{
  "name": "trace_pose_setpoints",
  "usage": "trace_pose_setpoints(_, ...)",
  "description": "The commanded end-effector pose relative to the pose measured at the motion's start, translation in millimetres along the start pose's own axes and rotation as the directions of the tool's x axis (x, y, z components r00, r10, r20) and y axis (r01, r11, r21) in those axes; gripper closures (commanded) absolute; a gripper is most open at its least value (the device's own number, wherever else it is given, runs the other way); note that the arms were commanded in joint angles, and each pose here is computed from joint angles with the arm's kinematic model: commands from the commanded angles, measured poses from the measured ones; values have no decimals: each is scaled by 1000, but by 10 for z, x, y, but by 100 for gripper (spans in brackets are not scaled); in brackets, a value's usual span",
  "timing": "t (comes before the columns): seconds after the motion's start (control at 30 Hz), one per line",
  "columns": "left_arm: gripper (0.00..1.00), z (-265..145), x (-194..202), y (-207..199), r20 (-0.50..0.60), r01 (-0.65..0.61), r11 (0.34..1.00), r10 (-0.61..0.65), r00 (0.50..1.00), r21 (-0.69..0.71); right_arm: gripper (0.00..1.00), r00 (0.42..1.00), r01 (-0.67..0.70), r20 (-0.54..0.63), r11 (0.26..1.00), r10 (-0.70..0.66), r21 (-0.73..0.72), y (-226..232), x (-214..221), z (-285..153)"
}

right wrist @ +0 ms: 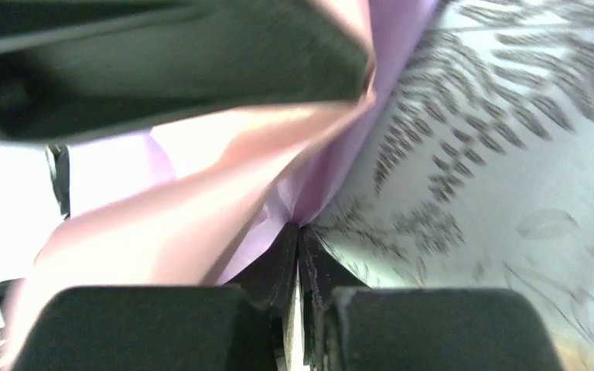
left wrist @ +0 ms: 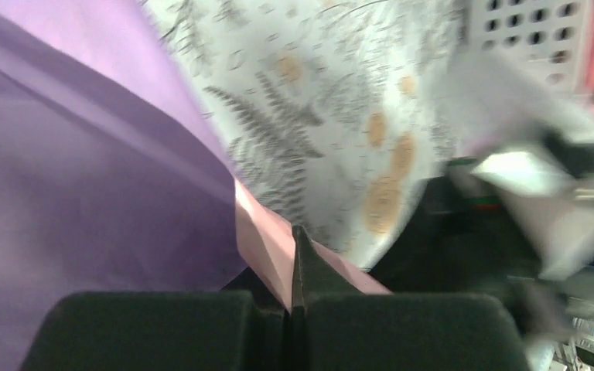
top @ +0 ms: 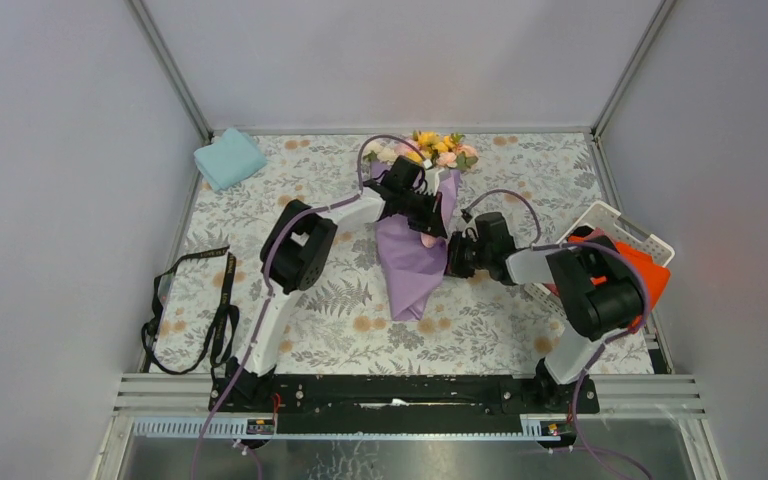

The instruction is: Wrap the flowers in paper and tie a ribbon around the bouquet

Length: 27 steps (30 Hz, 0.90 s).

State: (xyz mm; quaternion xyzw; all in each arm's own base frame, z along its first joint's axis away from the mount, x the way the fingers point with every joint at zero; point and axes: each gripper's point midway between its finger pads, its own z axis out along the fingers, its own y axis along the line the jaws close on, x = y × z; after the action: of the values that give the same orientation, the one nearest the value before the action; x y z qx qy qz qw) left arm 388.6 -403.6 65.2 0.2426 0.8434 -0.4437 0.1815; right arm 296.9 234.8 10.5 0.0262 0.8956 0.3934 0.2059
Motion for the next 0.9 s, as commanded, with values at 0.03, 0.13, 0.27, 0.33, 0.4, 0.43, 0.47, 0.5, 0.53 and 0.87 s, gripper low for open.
trace_pose_setpoints(0.03, 100, 204, 102, 411, -5, -24, 997, 24, 1000, -72, 90, 991, 19, 128, 980, -45, 198, -116, -148, -352)
trace_pose_setpoints(0.13, 100, 258, 161, 511, -28, -28, 996, 26, 999, -90, 83, 984, 53, 147, 958, -98, 281, -115, -189, -589)
trace_pose_setpoints(0.27, 100, 252, 149, 503, -27, -37, 995, 34, 999, -89, 62, 958, 114, 195, 903, -211, 415, -98, -374, -1013)
trace_pose_setpoints(0.33, 100, 241, 113, 479, -19, -42, 995, 40, 999, -85, 51, 939, 160, 208, 883, -274, 441, -30, -480, -1156)
trace_pose_setpoints(0.4, 100, 224, 90, 457, -15, -44, 996, 43, 999, -82, 42, 925, 218, 201, 884, -322, 414, 91, -557, -1174)
trace_pose_setpoints(0.43, 100, 219, 74, 444, -11, -47, 996, 47, 999, -81, 38, 921, 253, 189, 891, -341, 376, 177, -575, -1133)
trace_pose_setpoints(0.47, 100, 208, 65, 441, -10, -49, 995, 48, 999, -83, 35, 921, 275, 172, 896, -350, 348, 231, -587, -1084)
trace_pose_setpoints(0.5, 100, 203, 63, 434, -10, -51, 995, 50, 999, -85, 33, 925, 286, 151, 899, -350, 331, 264, -598, -1040)
trace_pose_setpoints(0.53, 100, 196, 68, 435, -11, -51, 995, 50, 999, -86, 32, 928, 292, 134, 901, -348, 320, 279, -606, -996)
trace_pose_setpoints(0.87, 100, 171, 67, 426, -13, -52, 994, 51, 999, -93, 29, 975, 222, -61, 921, -214, 319, -96, -327, -517)
